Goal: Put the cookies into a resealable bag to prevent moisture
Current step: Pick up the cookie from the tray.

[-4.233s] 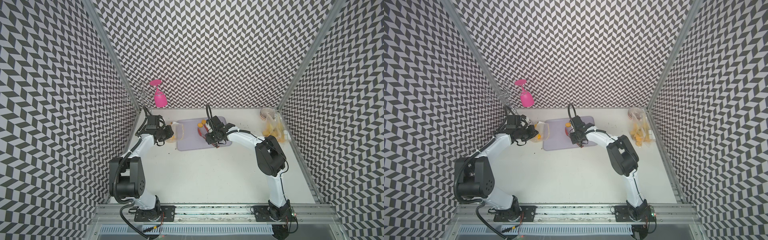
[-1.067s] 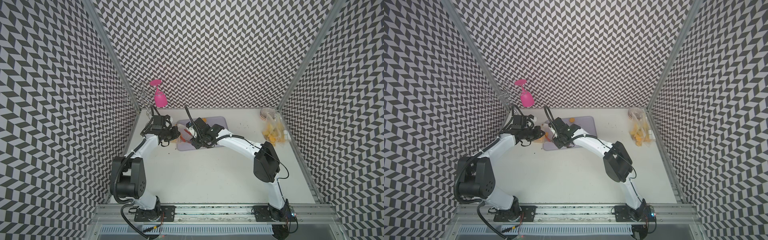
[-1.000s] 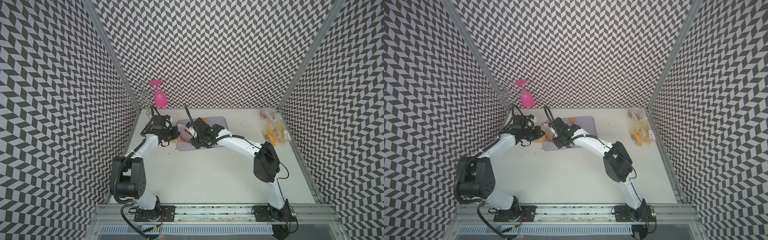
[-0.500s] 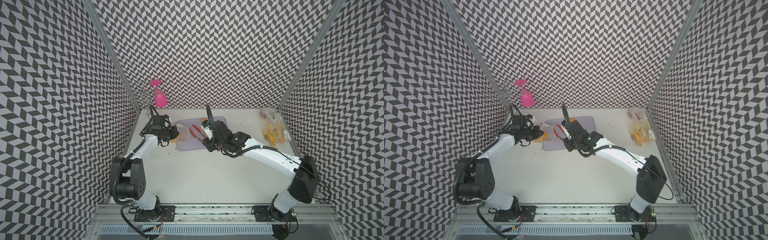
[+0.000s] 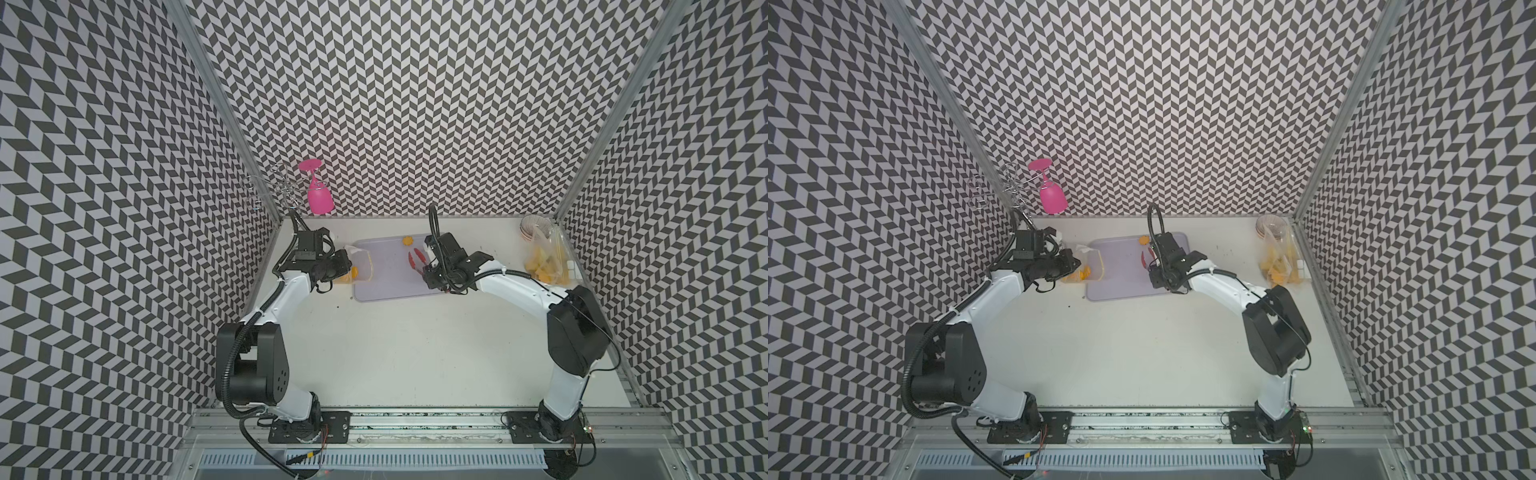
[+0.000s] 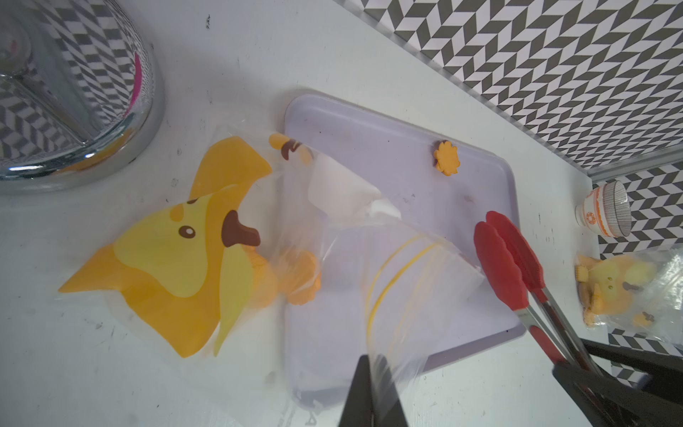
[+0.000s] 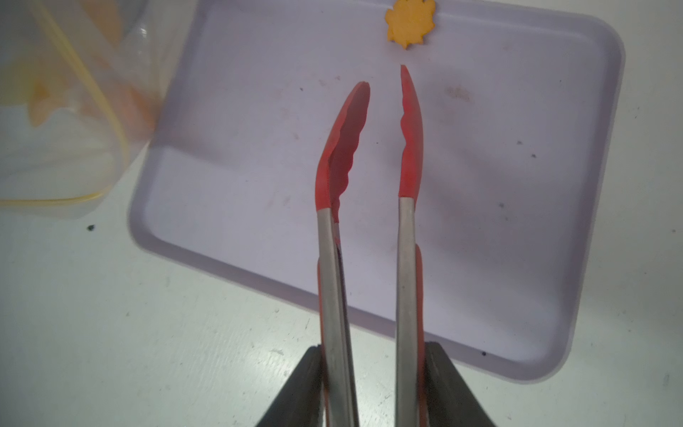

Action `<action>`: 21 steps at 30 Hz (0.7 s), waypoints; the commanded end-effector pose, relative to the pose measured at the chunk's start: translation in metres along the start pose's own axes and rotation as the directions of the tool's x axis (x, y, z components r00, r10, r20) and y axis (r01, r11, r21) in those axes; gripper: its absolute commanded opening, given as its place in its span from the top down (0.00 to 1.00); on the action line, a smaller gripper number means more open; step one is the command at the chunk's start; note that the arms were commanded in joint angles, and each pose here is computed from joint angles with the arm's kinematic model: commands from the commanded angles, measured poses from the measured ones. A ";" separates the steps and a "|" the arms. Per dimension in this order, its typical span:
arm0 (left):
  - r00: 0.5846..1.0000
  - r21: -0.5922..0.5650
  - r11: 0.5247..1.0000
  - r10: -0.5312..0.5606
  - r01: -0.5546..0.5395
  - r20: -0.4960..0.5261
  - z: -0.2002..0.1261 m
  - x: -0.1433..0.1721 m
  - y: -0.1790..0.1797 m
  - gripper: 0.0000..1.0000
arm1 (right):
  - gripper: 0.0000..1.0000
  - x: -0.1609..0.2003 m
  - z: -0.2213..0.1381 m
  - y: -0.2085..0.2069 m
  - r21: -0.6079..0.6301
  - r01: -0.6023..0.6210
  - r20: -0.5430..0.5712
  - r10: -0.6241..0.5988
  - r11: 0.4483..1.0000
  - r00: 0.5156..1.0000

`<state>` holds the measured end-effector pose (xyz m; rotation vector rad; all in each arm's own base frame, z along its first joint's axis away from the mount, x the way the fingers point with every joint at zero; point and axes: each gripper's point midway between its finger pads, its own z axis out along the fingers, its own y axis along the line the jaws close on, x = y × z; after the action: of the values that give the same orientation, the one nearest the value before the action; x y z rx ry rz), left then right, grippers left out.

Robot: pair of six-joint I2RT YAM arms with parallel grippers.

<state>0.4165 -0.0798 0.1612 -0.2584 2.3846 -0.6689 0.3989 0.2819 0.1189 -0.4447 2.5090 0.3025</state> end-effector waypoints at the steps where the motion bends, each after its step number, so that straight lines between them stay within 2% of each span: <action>1: 0.999 0.002 1.000 0.006 -0.006 0.034 -0.006 -0.007 0.000 1.00 | 0.55 -0.025 0.001 0.004 -0.031 -0.022 0.053 0.024 0.999 0.998; 13: 0.999 0.002 1.000 0.008 -0.008 0.032 -0.006 -0.006 -0.001 1.00 | 0.45 -0.033 0.045 -0.011 -0.002 -0.057 -0.007 0.057 0.998 0.998; 21: 0.999 0.003 1.000 0.010 -0.010 0.033 -0.006 -0.007 -0.001 1.00 | 0.44 -0.047 0.065 -0.013 -0.008 -0.063 -0.018 0.063 0.998 0.998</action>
<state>0.4165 -0.0795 0.1610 -0.2590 2.3848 -0.6684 0.4582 0.2956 0.0858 -0.3890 2.5732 0.3106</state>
